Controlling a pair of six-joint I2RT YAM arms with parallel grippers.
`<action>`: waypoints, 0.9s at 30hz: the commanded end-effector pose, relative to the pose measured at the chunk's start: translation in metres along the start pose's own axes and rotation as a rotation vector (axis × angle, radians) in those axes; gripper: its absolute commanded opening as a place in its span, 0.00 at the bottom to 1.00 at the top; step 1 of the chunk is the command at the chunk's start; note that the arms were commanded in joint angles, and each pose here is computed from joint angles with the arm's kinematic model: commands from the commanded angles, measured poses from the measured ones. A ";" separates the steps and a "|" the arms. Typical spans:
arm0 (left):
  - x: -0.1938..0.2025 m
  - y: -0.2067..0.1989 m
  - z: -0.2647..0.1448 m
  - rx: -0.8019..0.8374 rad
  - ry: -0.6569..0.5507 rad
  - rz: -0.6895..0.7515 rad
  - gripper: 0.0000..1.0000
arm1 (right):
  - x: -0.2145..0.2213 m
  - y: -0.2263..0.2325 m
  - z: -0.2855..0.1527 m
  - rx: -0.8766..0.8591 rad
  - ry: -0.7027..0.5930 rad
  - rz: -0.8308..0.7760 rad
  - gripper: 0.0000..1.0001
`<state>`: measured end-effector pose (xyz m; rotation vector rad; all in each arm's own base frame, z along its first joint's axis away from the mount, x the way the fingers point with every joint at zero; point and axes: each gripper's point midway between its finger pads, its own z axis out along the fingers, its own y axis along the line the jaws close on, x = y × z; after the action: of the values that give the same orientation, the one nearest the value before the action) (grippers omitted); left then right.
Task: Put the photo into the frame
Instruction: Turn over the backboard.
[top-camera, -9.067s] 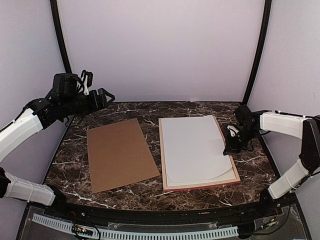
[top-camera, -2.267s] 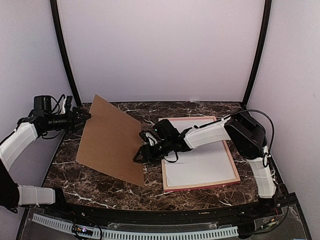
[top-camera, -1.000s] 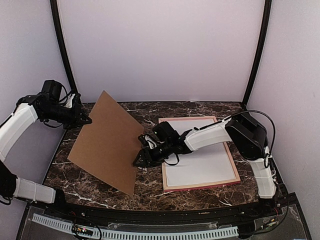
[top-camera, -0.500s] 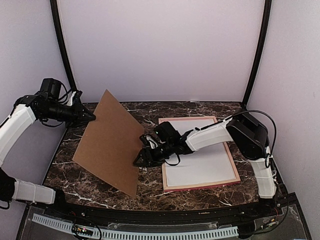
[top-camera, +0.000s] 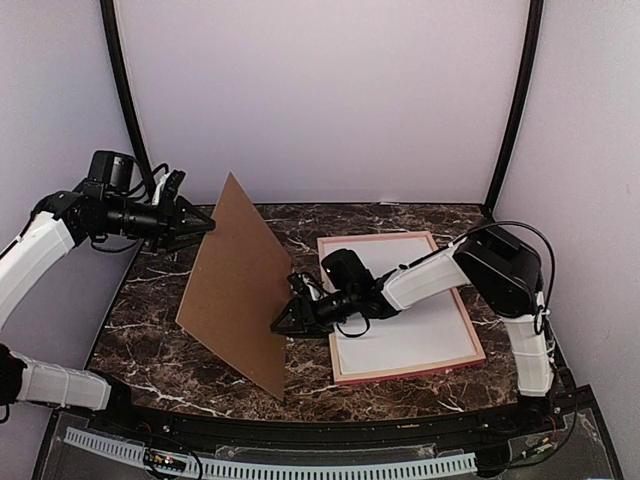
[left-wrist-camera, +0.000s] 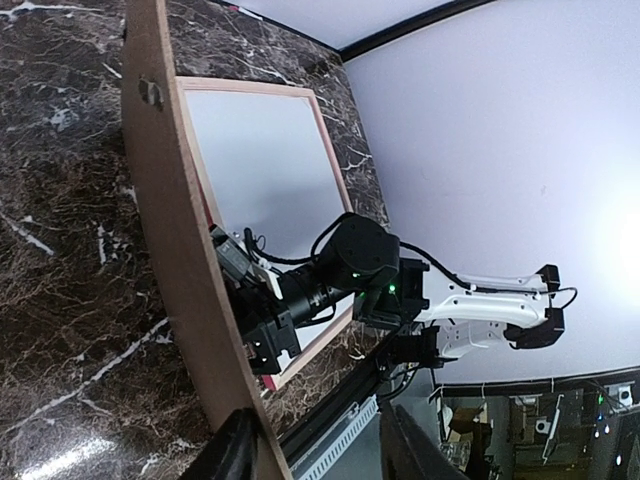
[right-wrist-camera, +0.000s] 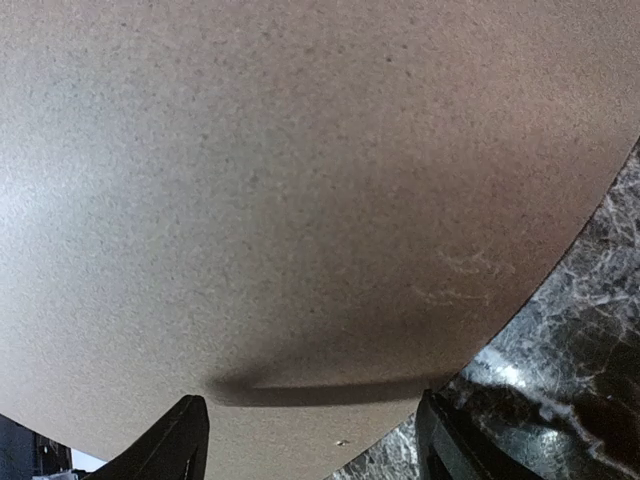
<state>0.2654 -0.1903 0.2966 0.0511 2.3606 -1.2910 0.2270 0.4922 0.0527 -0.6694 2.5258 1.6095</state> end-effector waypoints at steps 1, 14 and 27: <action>0.001 -0.033 0.002 0.106 0.004 0.062 0.45 | -0.018 0.034 -0.021 -0.107 -0.059 -0.037 0.73; 0.009 -0.069 0.029 0.165 0.054 0.159 0.49 | -0.036 0.055 -0.071 -0.099 -0.151 -0.053 0.74; 0.016 -0.094 0.061 0.192 0.101 0.209 0.50 | -0.084 0.137 -0.170 0.025 -0.350 -0.119 0.75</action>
<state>0.2490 -0.2844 0.3170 0.3769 2.3079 -1.4258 0.2717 0.4252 0.2367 -0.5075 2.2427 1.5421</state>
